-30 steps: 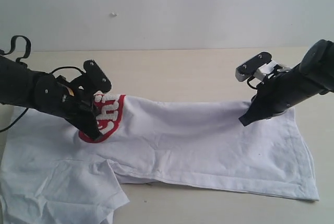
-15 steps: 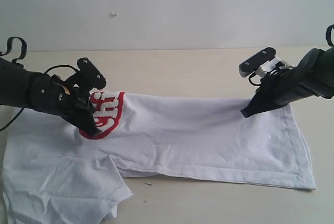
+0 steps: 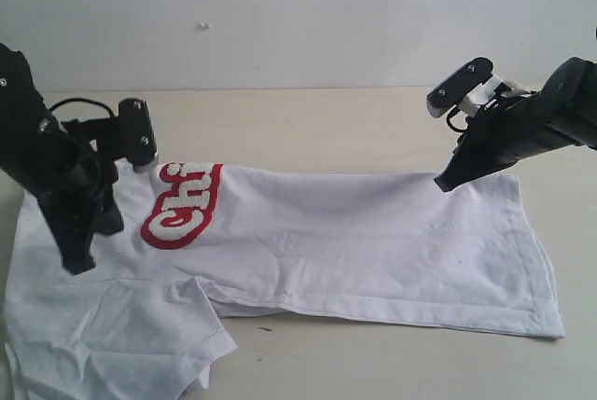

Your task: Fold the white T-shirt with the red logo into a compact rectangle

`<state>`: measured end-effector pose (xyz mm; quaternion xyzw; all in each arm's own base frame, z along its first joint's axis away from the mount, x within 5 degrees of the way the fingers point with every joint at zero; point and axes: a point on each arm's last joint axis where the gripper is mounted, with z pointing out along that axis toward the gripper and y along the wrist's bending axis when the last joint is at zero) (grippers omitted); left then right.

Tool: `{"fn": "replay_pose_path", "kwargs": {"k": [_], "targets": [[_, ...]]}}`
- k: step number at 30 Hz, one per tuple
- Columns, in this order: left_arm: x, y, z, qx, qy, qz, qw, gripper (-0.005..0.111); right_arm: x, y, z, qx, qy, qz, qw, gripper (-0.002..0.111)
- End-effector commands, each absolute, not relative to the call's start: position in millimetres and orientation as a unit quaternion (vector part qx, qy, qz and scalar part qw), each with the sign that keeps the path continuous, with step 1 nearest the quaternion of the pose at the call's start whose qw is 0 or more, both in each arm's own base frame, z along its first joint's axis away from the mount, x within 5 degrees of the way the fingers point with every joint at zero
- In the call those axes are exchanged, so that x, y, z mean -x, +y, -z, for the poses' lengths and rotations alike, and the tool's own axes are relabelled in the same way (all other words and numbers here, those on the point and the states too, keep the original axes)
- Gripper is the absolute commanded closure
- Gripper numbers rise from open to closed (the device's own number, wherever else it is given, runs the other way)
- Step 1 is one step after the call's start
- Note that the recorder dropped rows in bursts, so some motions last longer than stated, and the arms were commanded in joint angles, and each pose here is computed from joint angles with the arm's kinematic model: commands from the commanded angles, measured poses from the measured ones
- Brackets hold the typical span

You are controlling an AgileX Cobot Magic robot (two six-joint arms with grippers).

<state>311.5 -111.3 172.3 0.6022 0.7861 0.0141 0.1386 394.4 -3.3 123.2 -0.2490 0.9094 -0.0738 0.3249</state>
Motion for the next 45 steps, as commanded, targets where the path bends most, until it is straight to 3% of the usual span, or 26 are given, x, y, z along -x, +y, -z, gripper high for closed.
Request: {"fn": "replay_pose_path", "kwargs": {"k": [1,9,17,22,26,28,33,45], "targets": [[-281,-105,-166,-0.607,0.793,0.043,0.018,0.104,-393,-3,-125,0.258,0.911,0.064,0.316,0.108],[-247,-134,-155,-0.593,0.801,0.078,-0.008,0.062,-391,-2,-124,0.257,0.915,0.051,0.306,0.108],[-210,-168,-145,-0.645,0.761,0.069,-0.017,0.061,-390,-1,-123,0.241,0.921,0.043,0.304,0.108],[-197,-165,-133,-0.646,0.762,0.029,-0.028,0.06,-388,0,-122,0.239,0.924,0.032,0.295,0.108],[-196,-163,-129,-0.624,0.781,0.022,-0.021,0.046,-388,0,-122,0.228,0.929,0.024,0.292,0.108],[-196,-163,-127,-0.613,0.79,0.02,-0.014,0.05,-388,1,-122,0.228,0.929,0.024,0.291,0.108],[-196,-163,-126,-0.597,0.802,0.02,-0.008,0.107,-386,1,-121,0.23,0.93,0.017,0.285,0.108],[-195,-160,-140,-0.612,0.789,0.009,-0.054,0.107,-384,3,-120,0.223,0.935,0.005,0.275,0.108]]}}
